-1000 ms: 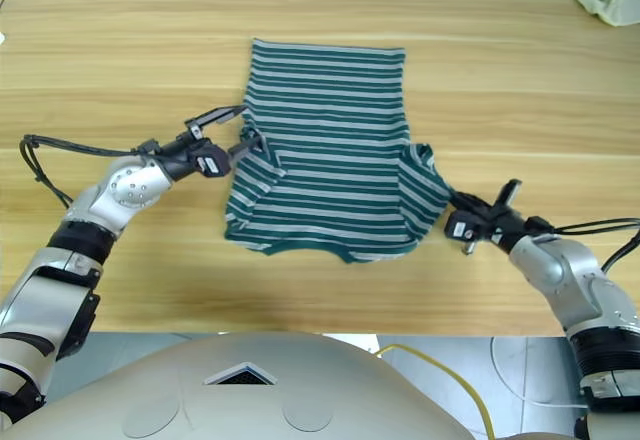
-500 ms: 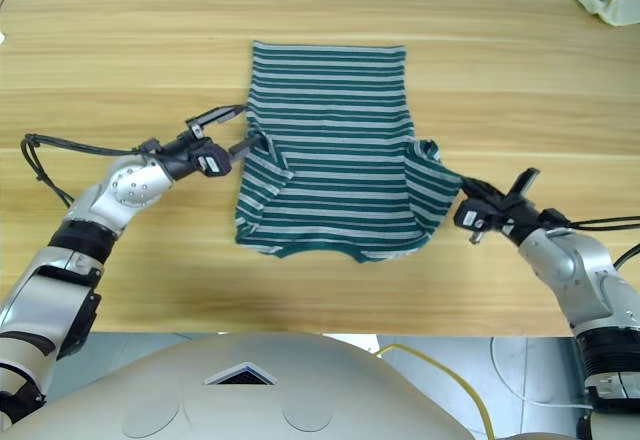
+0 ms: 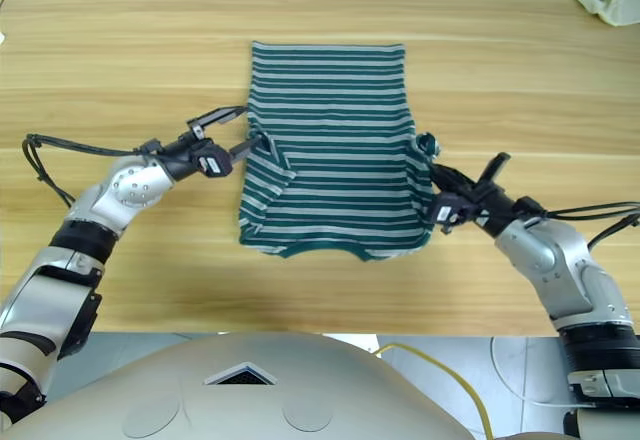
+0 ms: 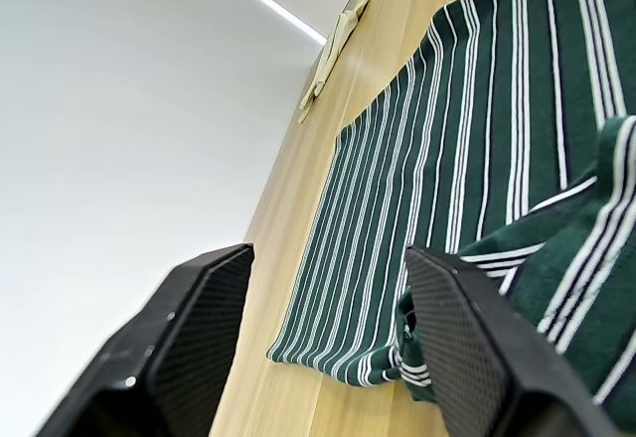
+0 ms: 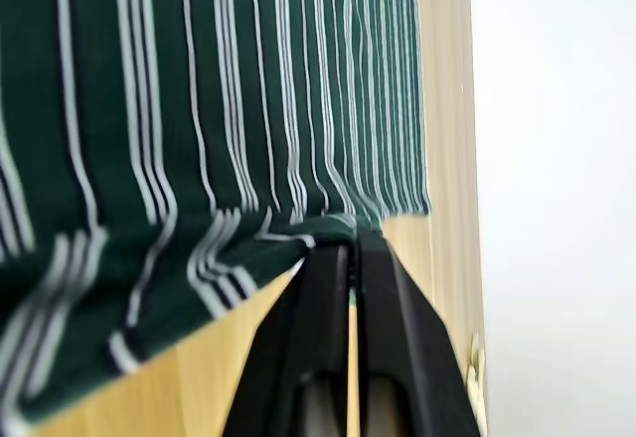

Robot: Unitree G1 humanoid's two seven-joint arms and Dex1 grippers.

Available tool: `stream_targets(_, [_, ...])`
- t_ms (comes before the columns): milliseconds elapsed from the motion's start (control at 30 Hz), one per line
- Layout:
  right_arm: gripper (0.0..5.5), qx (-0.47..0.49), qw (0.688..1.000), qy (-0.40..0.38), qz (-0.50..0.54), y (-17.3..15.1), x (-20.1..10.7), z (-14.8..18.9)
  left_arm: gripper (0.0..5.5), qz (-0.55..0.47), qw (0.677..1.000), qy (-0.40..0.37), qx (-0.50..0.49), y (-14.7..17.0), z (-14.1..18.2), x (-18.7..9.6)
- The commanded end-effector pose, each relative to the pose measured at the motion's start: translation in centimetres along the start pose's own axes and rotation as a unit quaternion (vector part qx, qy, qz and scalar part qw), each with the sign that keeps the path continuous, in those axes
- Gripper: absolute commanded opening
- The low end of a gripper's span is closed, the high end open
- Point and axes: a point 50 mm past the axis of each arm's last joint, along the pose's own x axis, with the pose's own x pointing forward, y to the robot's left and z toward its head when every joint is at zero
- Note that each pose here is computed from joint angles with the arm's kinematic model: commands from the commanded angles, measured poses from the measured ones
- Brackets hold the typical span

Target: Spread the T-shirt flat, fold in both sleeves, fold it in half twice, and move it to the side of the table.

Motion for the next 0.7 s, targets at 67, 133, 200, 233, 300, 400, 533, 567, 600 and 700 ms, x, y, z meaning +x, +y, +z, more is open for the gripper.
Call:
stream_targets(67, [0.02, -0.013, 0.999, -0.029, 0.007, -0.4, 1.2, 1.1, 2.87, -0.004, 1.0, -0.003, 0.004, 0.0, 0.1, 0.2])
stream_targets(133, [0.02, -0.013, 0.999, -0.036, 0.01, -0.3, 1.5, 1.4, 2.87, -0.004, 1.0, -0.004, 0.004, 0.0, 0.1, 0.3])
stream_targets(200, [0.02, -0.013, 0.999, -0.045, 0.012, -0.2, 2.0, 1.8, 2.87, -0.004, 1.0, -0.003, 0.003, -0.1, 0.1, 0.2])
stream_targets(233, [0.02, -0.013, 0.999, -0.049, 0.012, -0.3, 2.2, 2.0, 2.87, -0.004, 1.0, -0.002, 0.003, -0.1, 0.1, 0.2])
stream_targets(300, [0.02, -0.014, 0.998, -0.054, 0.013, -0.3, 2.6, 2.2, 2.87, -0.003, 1.0, -0.002, 0.002, -0.1, 0.1, 0.1])
stream_targets(400, [0.02, -0.013, 0.998, -0.059, 0.015, -0.2, 3.1, 2.4, 2.87, -0.003, 1.0, -0.002, 0.001, -0.1, 0.1, 0.1])
stream_targets(533, [0.02, -0.009, 0.998, -0.067, 0.019, 0.0, 3.6, 2.9, 2.87, -0.003, 1.0, -0.003, 0.001, -0.2, 0.1, 0.1])
stream_targets(567, [0.02, -0.008, 0.998, -0.067, 0.019, 0.1, 3.7, 3.0, 2.87, -0.003, 1.0, -0.003, 0.0, -0.2, 0.1, 0.1])
stream_targets(600, [0.02, -0.006, 0.997, -0.068, 0.018, 0.1, 3.9, 3.1, 2.87, -0.003, 1.0, -0.003, 0.0, -0.2, 0.1, 0.1])
stream_targets(700, [0.02, -0.003, 0.997, -0.072, 0.019, 0.2, 4.4, 3.3, 2.87, -0.003, 1.0, -0.003, -0.001, -0.3, 0.1, 0.1])
